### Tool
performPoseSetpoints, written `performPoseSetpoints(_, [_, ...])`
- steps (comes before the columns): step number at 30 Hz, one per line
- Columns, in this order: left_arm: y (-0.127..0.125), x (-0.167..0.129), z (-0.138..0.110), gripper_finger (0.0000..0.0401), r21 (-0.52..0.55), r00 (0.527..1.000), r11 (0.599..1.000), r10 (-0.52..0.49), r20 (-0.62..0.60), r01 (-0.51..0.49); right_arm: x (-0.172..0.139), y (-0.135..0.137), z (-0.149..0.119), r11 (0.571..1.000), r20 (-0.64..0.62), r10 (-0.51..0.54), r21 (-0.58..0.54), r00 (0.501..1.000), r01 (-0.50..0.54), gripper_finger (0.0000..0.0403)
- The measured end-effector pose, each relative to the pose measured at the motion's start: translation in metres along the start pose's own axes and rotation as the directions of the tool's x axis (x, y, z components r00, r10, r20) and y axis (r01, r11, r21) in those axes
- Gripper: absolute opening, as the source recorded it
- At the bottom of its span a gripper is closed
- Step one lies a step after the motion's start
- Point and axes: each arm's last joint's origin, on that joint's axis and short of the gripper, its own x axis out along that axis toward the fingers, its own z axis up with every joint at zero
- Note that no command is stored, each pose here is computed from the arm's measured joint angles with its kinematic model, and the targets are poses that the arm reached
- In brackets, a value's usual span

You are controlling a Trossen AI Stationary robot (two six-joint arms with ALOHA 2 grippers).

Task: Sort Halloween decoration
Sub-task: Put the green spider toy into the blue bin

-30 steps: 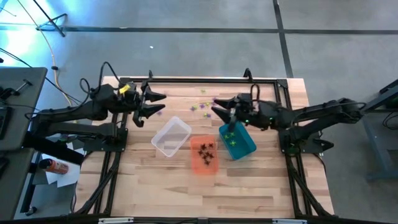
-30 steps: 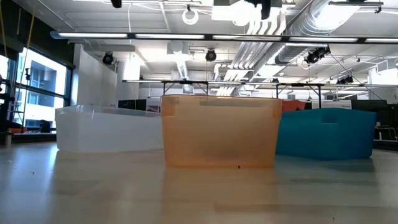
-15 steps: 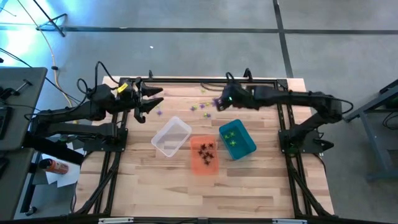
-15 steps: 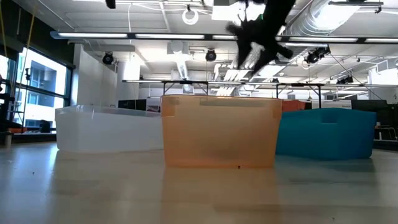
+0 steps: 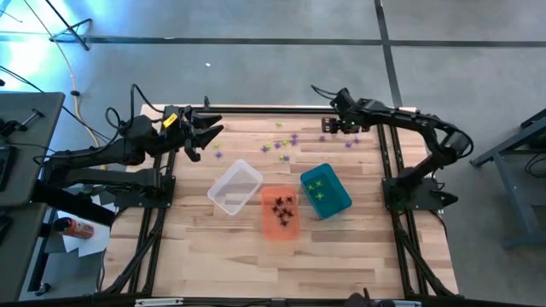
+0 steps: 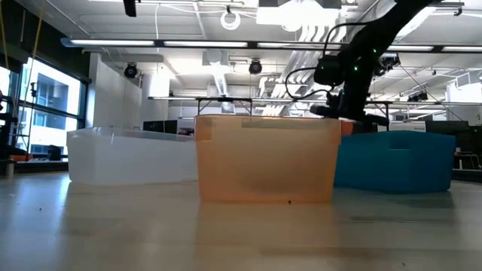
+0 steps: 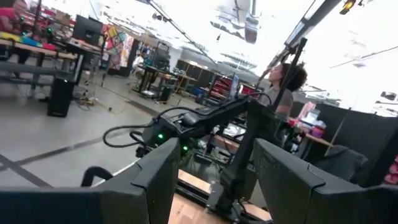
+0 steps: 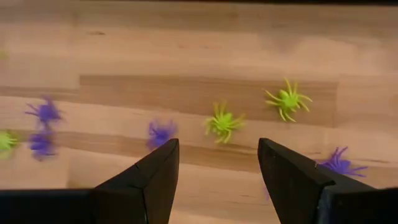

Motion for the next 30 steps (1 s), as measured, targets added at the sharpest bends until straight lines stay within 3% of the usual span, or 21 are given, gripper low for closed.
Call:
performPoseSetpoints(4, [0.000,0.000,0.000,0.0190,0.037,1.000,0.999,0.010,0.004,-0.010,0.015,-0.007,0.000,0.997,-0.040,-0.045,0.056,0.998,0.047,0.0215])
performPoseSetpoints(14, [0.001,0.000,-0.003,0.0190,0.058,0.999,0.998,0.020,-0.027,-0.018,0.058,0.000,0.002,0.988,-0.058,-0.046,0.146,0.997,0.054,0.0215])
performPoseSetpoints(23, [0.004,-0.001,-0.010,0.0190,0.071,0.994,0.997,0.044,-0.102,-0.037,0.063,0.001,-0.001,0.982,-0.054,-0.101,0.154,0.993,0.108,0.0213])
performPoseSetpoints(26, [0.004,-0.001,-0.010,0.0190,0.071,0.993,0.997,0.045,-0.106,-0.038,0.063,0.002,-0.003,0.982,-0.057,-0.108,0.150,0.993,0.115,0.0190])
performPoseSetpoints(30, [0.004,-0.001,-0.011,0.0190,0.072,0.993,0.997,0.046,-0.107,-0.038,0.063,0.003,-0.006,0.982,-0.052,-0.132,0.127,0.990,0.138,0.0117])
